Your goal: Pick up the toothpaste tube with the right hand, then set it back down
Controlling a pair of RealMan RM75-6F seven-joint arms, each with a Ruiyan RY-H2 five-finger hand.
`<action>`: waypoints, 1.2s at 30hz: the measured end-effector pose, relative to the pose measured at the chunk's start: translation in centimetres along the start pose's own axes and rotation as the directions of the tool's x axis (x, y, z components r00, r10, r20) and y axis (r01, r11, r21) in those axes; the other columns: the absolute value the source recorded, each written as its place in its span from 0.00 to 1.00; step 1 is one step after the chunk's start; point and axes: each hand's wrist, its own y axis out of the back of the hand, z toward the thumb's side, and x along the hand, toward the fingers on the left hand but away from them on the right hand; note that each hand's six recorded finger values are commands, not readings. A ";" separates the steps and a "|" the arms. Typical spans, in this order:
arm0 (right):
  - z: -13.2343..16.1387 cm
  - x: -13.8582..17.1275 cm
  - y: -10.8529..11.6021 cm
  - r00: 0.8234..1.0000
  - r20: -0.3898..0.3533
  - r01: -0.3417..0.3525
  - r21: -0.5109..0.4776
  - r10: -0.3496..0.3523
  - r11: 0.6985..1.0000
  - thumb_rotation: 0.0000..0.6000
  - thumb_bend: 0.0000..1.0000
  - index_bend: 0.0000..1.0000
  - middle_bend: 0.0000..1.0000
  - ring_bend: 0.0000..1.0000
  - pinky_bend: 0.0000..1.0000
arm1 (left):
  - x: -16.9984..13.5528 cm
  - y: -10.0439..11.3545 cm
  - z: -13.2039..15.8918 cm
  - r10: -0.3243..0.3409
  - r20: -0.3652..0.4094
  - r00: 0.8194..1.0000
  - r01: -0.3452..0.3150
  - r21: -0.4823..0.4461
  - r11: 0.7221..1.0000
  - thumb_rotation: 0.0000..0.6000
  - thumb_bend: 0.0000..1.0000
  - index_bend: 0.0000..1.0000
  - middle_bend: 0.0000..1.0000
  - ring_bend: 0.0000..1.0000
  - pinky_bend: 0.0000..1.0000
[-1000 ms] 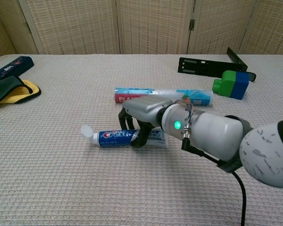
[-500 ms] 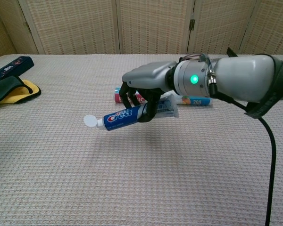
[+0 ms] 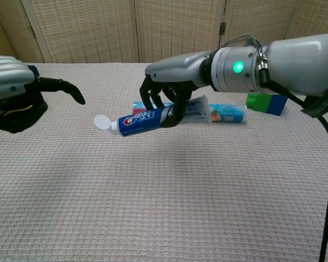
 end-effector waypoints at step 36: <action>0.1 0.8 0.3 0.995 -0.052 0.064 -0.312 -0.084 0.948 1.00 0.48 0.74 0.64 0.73 0.63 | 0.5 -1.5 0.2 -0.082 -0.064 0.995 0.077 -0.076 0.994 1.00 0.83 0.22 0.94 0.86 0.79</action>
